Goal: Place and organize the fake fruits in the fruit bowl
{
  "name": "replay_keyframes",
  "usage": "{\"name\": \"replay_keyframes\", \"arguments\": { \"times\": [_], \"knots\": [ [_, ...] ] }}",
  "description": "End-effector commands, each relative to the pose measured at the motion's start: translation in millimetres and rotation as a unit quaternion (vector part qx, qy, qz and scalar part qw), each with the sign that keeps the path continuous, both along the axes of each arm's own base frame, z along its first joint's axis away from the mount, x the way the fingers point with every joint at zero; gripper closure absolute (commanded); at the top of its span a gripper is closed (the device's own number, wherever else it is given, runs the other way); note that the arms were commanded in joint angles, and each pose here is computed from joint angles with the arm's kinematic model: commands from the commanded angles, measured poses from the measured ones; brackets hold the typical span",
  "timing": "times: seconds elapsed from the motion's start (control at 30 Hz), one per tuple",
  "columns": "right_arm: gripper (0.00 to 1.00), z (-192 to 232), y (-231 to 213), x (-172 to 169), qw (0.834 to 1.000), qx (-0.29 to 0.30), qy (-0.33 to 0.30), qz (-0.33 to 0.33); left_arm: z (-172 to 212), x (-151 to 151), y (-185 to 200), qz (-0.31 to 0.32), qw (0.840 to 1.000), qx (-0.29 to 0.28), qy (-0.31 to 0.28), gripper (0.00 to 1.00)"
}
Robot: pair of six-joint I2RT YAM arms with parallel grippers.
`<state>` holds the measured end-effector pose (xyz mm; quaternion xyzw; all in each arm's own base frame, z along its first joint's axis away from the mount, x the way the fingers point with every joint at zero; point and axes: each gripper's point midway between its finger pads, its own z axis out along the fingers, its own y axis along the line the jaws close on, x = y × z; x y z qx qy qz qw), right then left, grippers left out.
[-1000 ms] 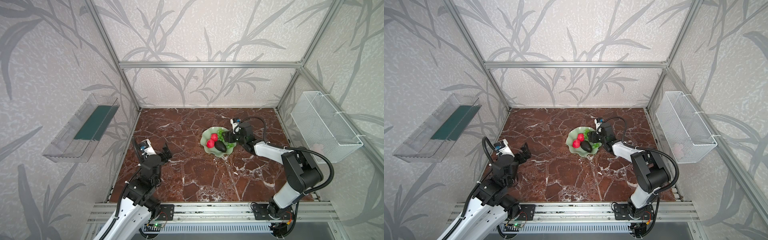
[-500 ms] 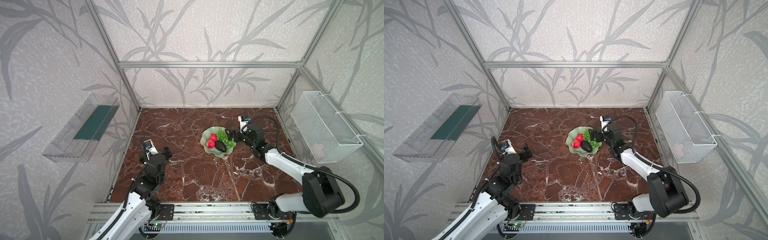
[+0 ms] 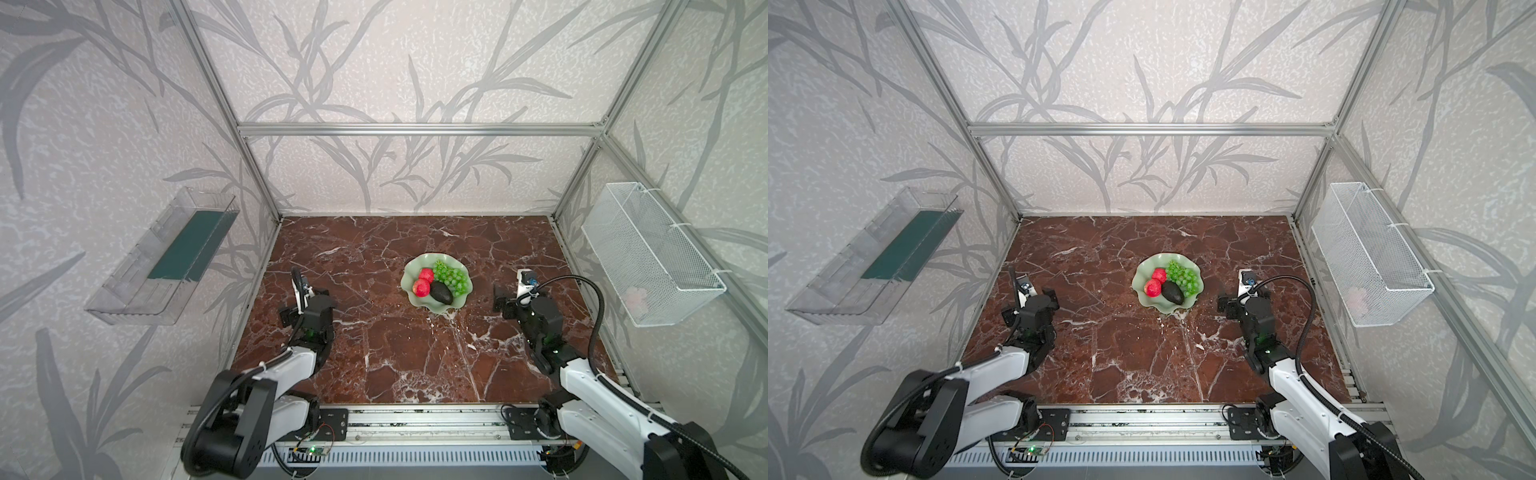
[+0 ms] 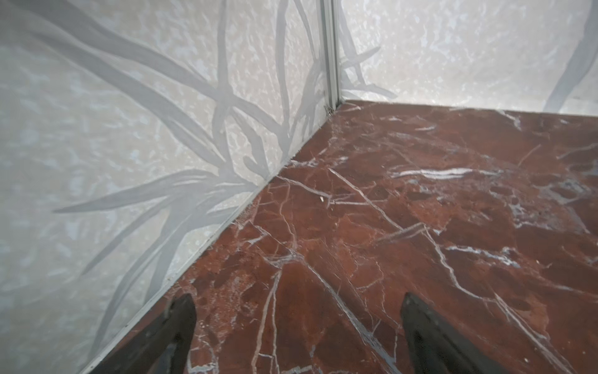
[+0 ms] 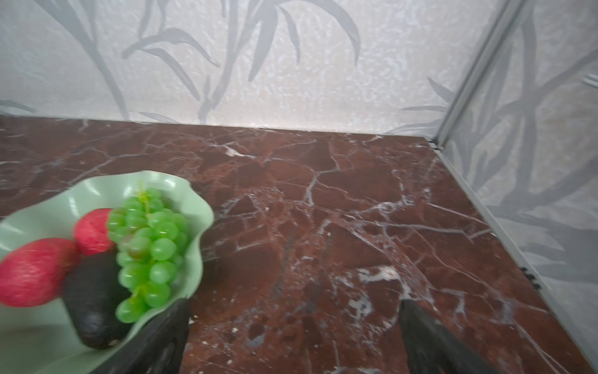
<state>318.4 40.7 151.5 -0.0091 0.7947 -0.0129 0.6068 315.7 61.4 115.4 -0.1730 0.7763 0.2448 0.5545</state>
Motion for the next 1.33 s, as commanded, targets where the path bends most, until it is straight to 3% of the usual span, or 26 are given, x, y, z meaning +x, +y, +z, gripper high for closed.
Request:
{"name": "replay_keyframes", "arguments": {
  "times": [0.0, 0.07, 0.2, 0.3, 0.37, 0.43, 0.57, 0.8, 1.3],
  "knots": [
    [0.01, 14.3, -24.8, 8.2, 0.997, -0.027, -0.053, -0.056, 22.7, 28.0, -19.2, -0.062, 0.996, -0.009, -0.057, 0.01],
    [0.01, 9.4, -25.4, 15.8, 0.996, -0.036, -0.064, -0.054, 19.3, 43.6, -28.0, -0.092, 0.995, 0.006, -0.04, 0.01],
    [0.01, -11.9, -24.0, 27.9, 0.995, -0.041, -0.072, -0.045, 15.6, 59.6, -30.0, -0.093, 0.995, 0.023, -0.009, 0.01],
    [0.01, -23.9, -19.2, 36.6, 0.994, -0.052, -0.09, -0.029, 8.7, 51.6, -25.7, -0.092, 0.995, 0.011, -0.027, 0.01],
    [0.01, -38.2, -14.2, 47.4, 0.996, -0.054, -0.072, -0.014, 9.0, 49.3, -11.2, -0.085, 0.992, 0.001, -0.088, 0.01],
    [0.01, -45.6, -2.2, 56.6, 0.996, -0.064, -0.056, 0.019, -5.7, 55.1, -19.9, -0.114, 0.992, -0.008, -0.061, 0.01],
    [0.01, -50.0, 4.0, 65.9, 0.997, -0.066, -0.028, 0.039, -12.6, 67.2, -4.2, -0.083, 0.996, -0.038, -0.024, 0.01],
    [0.01, -55.8, -3.2, 74.4, 0.998, -0.046, 0.006, 0.034, -13.0, 69.0, 1.9, -0.084, 0.995, -0.049, -0.033, 0.01],
    [0.01, -54.6, -8.6, 73.9, 0.999, -0.046, 0.002, 0.019, -14.1, 69.6, 1.0, -0.086, 0.995, -0.05, -0.029, 0.01]
  ]
}}
